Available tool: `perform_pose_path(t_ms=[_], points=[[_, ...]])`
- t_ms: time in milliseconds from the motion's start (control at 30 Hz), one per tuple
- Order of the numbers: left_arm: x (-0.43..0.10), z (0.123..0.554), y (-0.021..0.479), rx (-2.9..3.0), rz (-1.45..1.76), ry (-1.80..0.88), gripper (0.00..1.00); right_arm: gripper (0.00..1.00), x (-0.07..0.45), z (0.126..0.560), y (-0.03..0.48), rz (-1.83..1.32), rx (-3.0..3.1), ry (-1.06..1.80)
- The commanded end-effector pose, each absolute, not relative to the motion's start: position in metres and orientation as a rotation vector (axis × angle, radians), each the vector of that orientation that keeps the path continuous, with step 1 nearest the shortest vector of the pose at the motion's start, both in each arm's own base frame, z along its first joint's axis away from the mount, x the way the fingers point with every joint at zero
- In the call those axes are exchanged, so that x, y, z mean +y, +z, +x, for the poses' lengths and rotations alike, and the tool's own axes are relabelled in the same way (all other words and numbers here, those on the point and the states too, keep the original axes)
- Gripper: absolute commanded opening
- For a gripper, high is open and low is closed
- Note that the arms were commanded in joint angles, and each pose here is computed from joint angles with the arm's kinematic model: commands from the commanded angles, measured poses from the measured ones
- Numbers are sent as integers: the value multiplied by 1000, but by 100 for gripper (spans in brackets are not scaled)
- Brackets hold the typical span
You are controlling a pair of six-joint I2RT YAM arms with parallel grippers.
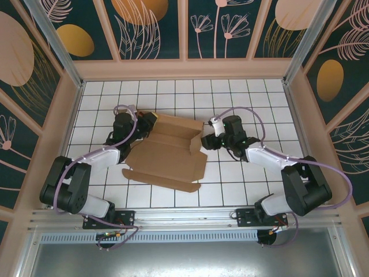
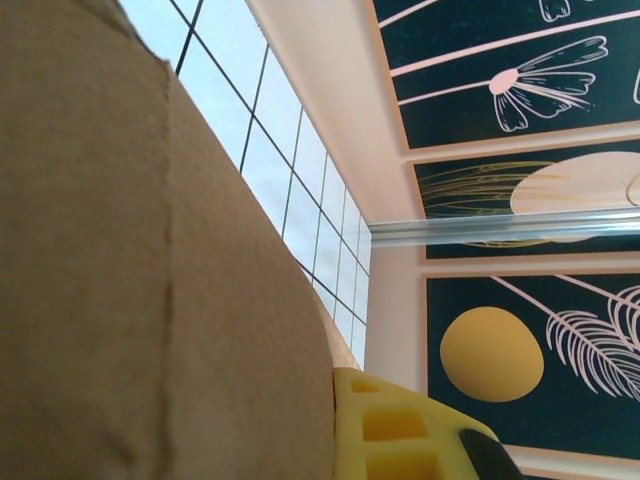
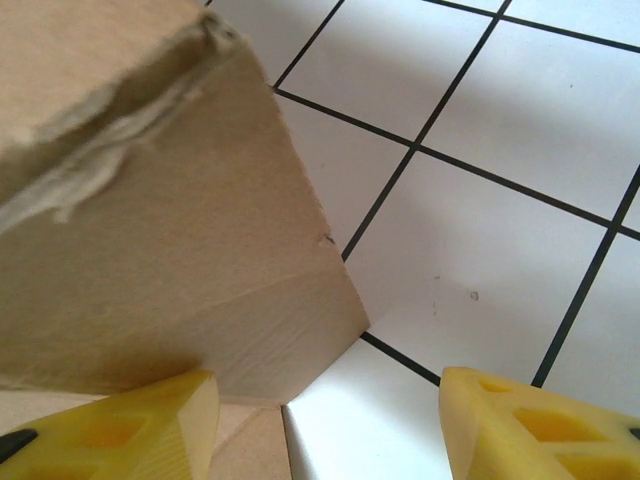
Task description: Fold the paper box
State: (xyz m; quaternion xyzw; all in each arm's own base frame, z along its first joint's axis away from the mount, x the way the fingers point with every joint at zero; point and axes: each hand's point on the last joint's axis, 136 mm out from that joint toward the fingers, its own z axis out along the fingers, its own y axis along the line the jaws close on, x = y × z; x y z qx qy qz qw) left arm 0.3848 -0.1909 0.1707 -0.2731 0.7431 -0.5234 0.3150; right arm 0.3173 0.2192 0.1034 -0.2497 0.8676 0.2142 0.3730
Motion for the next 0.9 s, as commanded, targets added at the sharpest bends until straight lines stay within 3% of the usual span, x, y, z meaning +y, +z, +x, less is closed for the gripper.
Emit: perform_pose_path(t_ms=[0,667,867], points=[[-195,371,176,1951,-585,-1399,0,60,221,322,115,-628,2125,496],[-188,354,156,2011,-554,-1319,0,58,218,292,125,-700,1976,486],[-189,355,156,2019,-557,-1318,0,64,240,278,118,-811,1972,504]])
